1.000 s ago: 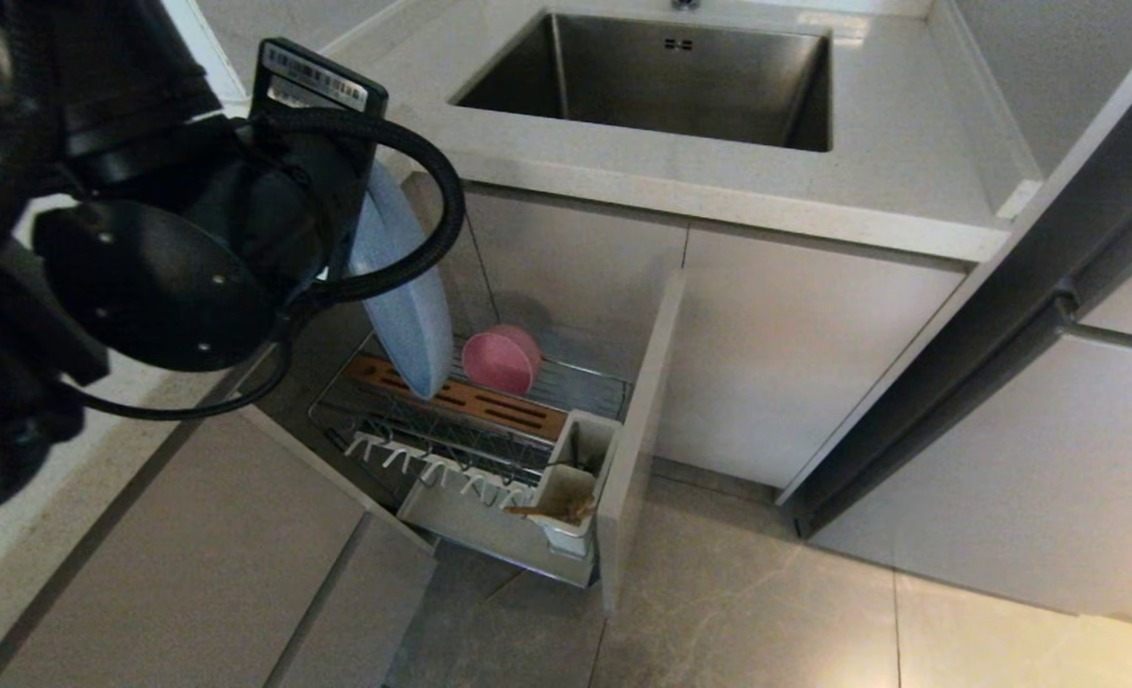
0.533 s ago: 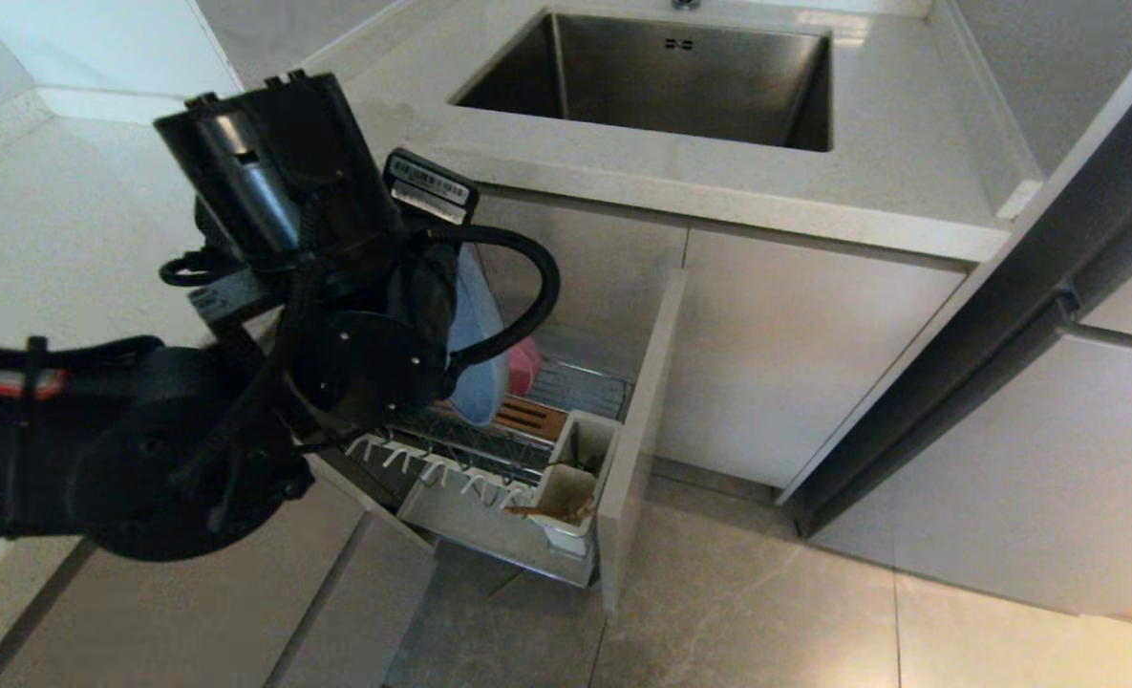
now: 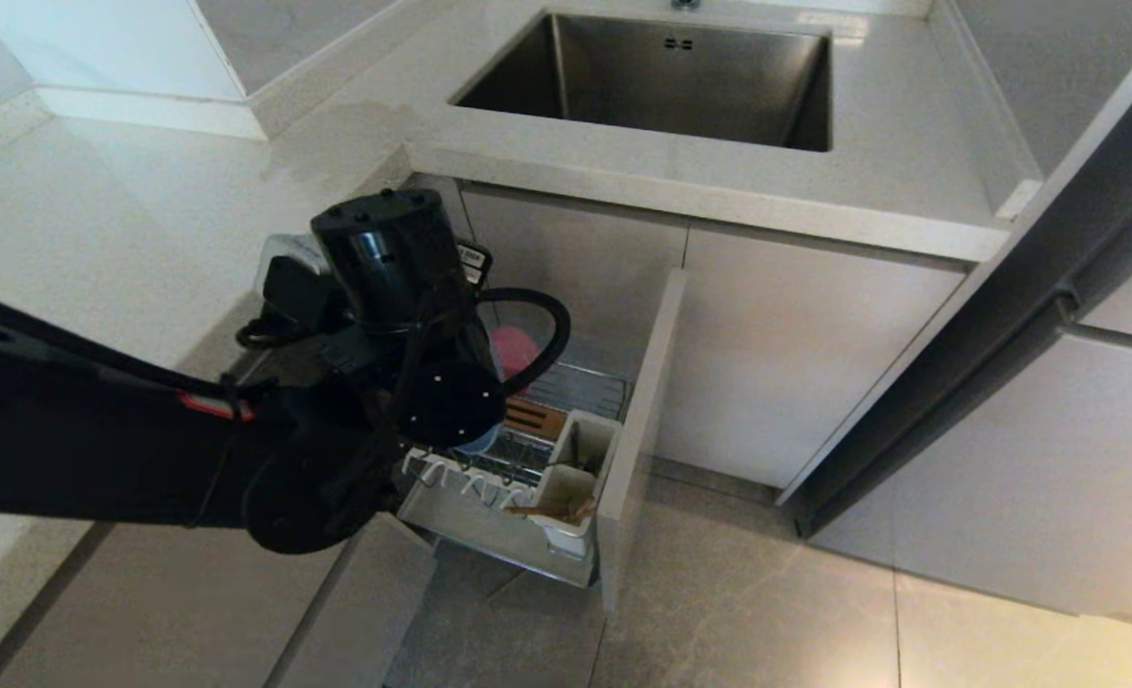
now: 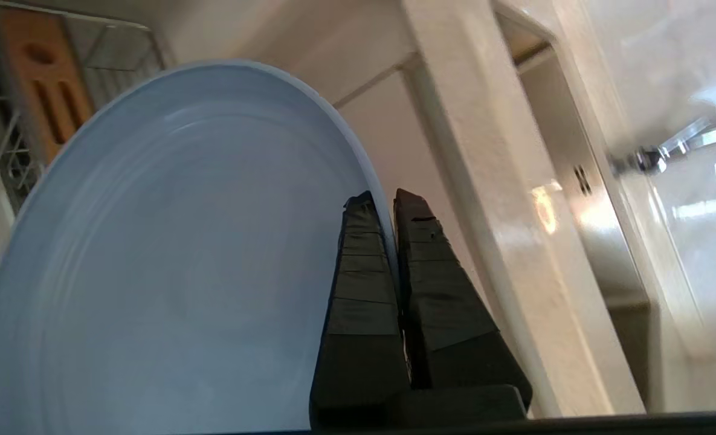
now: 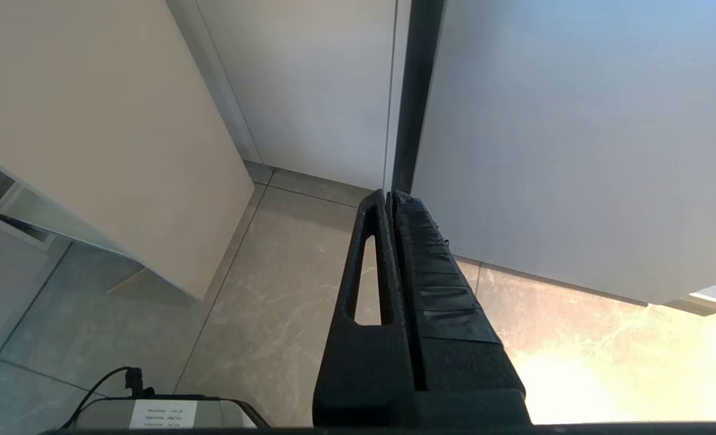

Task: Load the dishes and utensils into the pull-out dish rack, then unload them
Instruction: Pick up the plate and place it in the cupboard

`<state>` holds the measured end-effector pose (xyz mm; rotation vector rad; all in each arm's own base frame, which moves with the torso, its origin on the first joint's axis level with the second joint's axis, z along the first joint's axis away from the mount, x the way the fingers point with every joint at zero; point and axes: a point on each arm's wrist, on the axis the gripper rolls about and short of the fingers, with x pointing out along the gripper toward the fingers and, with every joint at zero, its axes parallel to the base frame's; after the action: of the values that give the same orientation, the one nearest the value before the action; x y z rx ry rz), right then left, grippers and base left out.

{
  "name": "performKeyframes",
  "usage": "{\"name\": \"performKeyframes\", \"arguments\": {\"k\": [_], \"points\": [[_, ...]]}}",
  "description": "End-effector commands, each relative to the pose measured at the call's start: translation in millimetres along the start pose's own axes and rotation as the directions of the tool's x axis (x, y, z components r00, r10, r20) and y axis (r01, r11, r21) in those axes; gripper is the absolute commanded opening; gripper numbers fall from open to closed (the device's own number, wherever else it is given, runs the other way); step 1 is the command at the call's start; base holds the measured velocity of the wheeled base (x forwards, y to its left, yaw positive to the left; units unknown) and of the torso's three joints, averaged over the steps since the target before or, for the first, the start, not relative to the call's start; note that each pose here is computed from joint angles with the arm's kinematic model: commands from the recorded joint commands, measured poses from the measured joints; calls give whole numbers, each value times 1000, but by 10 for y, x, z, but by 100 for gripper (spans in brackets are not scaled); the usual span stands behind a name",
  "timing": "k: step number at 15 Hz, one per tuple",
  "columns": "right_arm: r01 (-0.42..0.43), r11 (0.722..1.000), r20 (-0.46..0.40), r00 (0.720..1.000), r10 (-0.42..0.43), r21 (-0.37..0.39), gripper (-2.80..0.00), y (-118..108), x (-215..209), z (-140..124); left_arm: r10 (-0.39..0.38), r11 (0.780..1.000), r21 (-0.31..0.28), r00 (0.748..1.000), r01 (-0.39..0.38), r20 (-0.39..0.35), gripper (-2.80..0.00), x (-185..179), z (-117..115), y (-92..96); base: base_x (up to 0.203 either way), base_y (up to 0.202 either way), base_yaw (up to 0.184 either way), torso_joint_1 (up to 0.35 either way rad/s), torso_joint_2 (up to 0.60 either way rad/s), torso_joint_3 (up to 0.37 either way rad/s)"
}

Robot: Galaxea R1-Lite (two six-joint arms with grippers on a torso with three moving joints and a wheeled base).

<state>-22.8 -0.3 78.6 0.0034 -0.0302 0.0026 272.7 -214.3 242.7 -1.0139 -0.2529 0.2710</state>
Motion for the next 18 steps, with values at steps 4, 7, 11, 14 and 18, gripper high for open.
{"name": "performKeyframes", "arguments": {"k": [4, 7, 11, 14, 18], "points": [[0, 1000, -9, 1000, 0, 0, -280, 0, 6, -25, 22, 1000, 5, 1000, -22, 0, -280, 82, -148, 130, 0, 0, 0, 0, 0, 0], [0, 1000, -44, 999, 0, 0, -280, 0, 28, -124, 21, 1000, -7, 1000, -21, 17, -280, 152, -236, 191, 0, 0, 0, 0, 0, 0], [0, 1000, -8, 1000, 0, 0, -280, 0, 6, -23, 22, 999, -26, 999, -21, 38, -280, 235, -292, 254, 0, 0, 0, 0, 0, 0], [0, 1000, -9, 1000, 0, 0, -280, 0, 6, -25, 29, 999, -26, 998, -28, 55, -280, 279, -305, 294, 0, 0, 0, 0, 0, 0], [0, 1000, -7, 1000, 0, 0, -280, 0, 5, -21, 58, 998, 7, 997, -58, 56, -280, 341, -432, 443, 0, 0, 0, 0, 0, 0]]}}
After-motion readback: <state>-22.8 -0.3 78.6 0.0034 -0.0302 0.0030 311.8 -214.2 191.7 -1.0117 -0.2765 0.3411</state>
